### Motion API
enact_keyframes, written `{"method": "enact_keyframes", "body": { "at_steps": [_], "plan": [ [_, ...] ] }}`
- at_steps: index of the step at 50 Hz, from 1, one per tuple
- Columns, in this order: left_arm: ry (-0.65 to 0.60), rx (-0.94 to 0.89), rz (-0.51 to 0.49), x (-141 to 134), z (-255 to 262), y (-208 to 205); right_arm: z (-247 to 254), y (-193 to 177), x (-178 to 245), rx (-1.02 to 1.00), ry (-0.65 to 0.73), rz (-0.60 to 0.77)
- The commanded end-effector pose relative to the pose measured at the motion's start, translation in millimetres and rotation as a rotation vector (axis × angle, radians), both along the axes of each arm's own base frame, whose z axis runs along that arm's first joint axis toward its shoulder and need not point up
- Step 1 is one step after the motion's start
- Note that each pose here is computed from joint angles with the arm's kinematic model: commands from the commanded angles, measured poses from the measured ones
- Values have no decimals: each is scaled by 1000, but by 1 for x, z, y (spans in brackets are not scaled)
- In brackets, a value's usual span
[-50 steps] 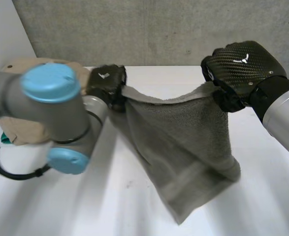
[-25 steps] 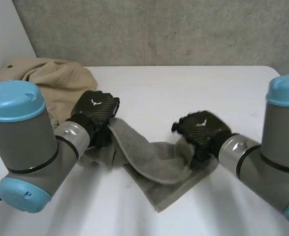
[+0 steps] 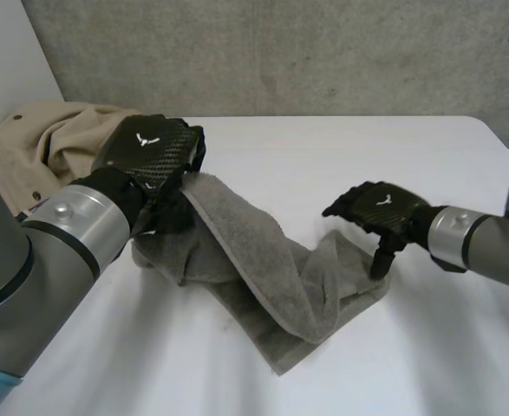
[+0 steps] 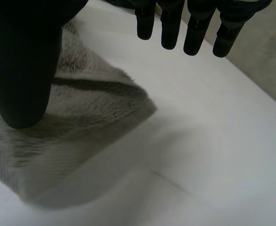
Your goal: Fold the laundry.
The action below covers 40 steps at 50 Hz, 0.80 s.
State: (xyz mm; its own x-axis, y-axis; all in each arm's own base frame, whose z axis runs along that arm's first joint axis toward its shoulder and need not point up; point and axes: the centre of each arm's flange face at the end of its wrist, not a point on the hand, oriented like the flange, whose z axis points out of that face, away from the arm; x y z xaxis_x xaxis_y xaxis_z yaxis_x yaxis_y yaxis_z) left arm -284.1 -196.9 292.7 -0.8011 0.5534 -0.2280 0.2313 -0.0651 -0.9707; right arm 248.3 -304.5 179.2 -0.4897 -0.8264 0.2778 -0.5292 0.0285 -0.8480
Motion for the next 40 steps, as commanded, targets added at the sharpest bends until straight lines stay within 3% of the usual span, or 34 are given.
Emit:
{"method": "enact_keyframes", "body": {
  "at_steps": [1, 6, 12, 20, 32, 40],
  "plan": [
    [11, -16, -5, 0, 5, 3, -29, 1, 20, 33, -17, 80],
    [11, -17, -4, 0, 6, 3, -36, 6, 34, 29, -16, 121],
    [-1, -15, 11, 3, 3, 0, -5, -3, 30, -57, -57, 61],
    [-14, 12, 97, 24, 3, -19, 60, -34, -36, -185, -70, -170],
    [-72, 129, 134, 44, -4, -8, 101, -14, -77, -312, 216, -418],
    [-149, 269, 145, 43, -49, -22, 74, 12, -56, -223, 248, -345]
  ]
}}
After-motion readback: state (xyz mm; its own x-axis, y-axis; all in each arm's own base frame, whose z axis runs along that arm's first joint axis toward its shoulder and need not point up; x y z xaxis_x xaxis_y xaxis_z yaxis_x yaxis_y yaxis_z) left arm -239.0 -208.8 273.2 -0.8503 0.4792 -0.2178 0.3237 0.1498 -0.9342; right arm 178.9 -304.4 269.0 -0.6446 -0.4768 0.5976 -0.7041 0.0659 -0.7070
